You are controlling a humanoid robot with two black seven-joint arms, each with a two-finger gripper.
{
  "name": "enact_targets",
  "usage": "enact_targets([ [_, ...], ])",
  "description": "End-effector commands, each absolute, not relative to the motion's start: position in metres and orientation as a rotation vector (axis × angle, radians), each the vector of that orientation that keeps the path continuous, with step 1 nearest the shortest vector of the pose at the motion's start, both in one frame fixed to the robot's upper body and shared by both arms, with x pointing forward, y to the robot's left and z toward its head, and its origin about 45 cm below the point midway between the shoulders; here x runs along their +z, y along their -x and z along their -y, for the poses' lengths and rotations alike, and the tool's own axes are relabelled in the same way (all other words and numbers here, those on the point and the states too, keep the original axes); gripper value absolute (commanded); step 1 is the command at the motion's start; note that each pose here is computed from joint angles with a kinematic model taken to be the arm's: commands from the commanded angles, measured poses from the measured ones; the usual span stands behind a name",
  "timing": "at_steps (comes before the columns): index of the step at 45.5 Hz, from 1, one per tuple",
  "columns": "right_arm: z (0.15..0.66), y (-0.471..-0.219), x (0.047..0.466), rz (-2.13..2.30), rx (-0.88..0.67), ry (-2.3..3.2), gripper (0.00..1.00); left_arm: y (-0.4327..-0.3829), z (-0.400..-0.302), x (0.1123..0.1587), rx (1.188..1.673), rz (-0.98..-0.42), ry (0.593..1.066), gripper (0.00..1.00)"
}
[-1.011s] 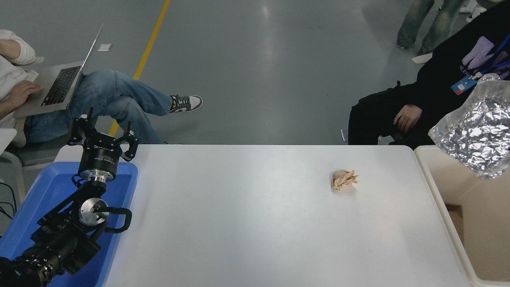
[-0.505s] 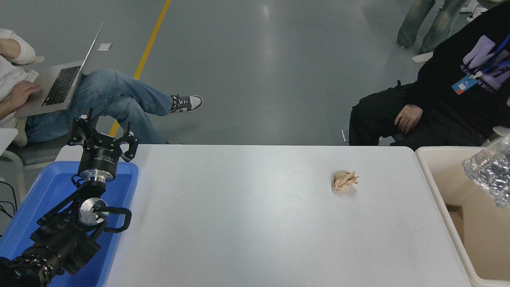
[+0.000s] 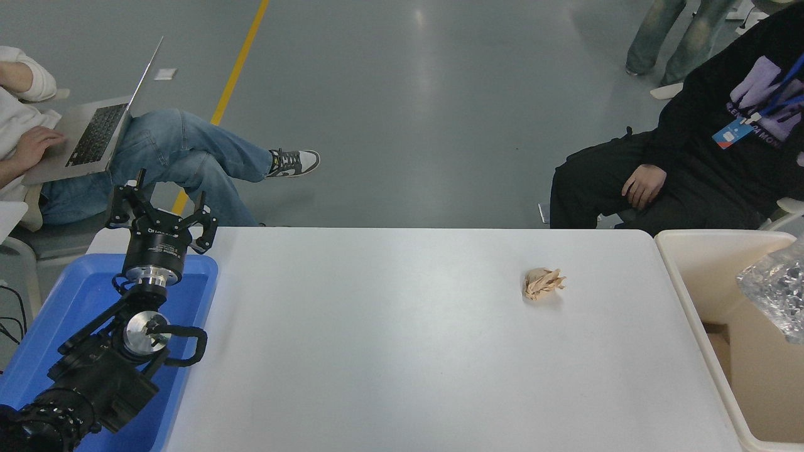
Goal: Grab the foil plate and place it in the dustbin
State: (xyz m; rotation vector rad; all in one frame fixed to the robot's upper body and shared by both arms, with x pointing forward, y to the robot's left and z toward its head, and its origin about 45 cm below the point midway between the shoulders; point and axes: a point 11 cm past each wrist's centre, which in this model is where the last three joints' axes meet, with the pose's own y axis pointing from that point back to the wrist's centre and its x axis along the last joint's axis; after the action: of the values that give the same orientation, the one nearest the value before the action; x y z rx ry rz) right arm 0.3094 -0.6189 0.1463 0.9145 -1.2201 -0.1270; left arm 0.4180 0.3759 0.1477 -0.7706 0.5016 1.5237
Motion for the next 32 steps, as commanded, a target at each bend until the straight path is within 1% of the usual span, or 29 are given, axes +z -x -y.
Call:
enact_targets([
  [1, 0.616, -0.298, 0.125, 1.208, -0.089, -0.871, 0.00, -0.4181, -0.3757, 0.1479, 1.523, -0.501, 0.770, 0.99],
  [18, 0.615, -0.296, 0.123, 1.198, -0.087, -0.867, 0.00, -0.4180, -0.3758, 0.1479, 1.523, -0.502, 0.771, 0.99],
  [19, 0.615, -0.296, 0.122, 1.196, -0.087, -0.869, 0.10, -0.4180, -0.3758, 0.1479, 1.523, -0.502, 0.771, 0.99],
  [20, 0.615, -0.296, 0.122, 1.195, -0.086, -0.869, 0.24, -0.4181, -0.3757, 0.1479, 1.523, -0.501, 0.770, 0.99],
  [21, 0.615, -0.297, 0.123, 1.197, -0.081, -0.866, 0.37, -0.4180, -0.3758, 0.1479, 1.523, -0.502, 0.771, 0.99],
  [23, 0.618, -0.299, 0.128, 1.211, -0.070, -0.856, 0.51, -0.4180, -0.3758, 0.1479, 1.523, -0.502, 0.771, 0.99],
  [26, 0.620, -0.300, 0.131, 1.230, -0.051, -0.838, 0.65, -0.4179, -0.3761, 0.1476, 1.524, -0.501, 0.769, 0.99],
  [30, 0.621, -0.301, 0.133, 1.258, -0.041, -0.824, 0.80, -0.4180, -0.3758, 0.1479, 1.523, -0.502, 0.771, 0.99],
  [32, 0.621, -0.302, 0.134, 1.264, -0.040, -0.825, 0.85, -0.4180, -0.3758, 0.1479, 1.523, -0.502, 0.771, 0.99],
])
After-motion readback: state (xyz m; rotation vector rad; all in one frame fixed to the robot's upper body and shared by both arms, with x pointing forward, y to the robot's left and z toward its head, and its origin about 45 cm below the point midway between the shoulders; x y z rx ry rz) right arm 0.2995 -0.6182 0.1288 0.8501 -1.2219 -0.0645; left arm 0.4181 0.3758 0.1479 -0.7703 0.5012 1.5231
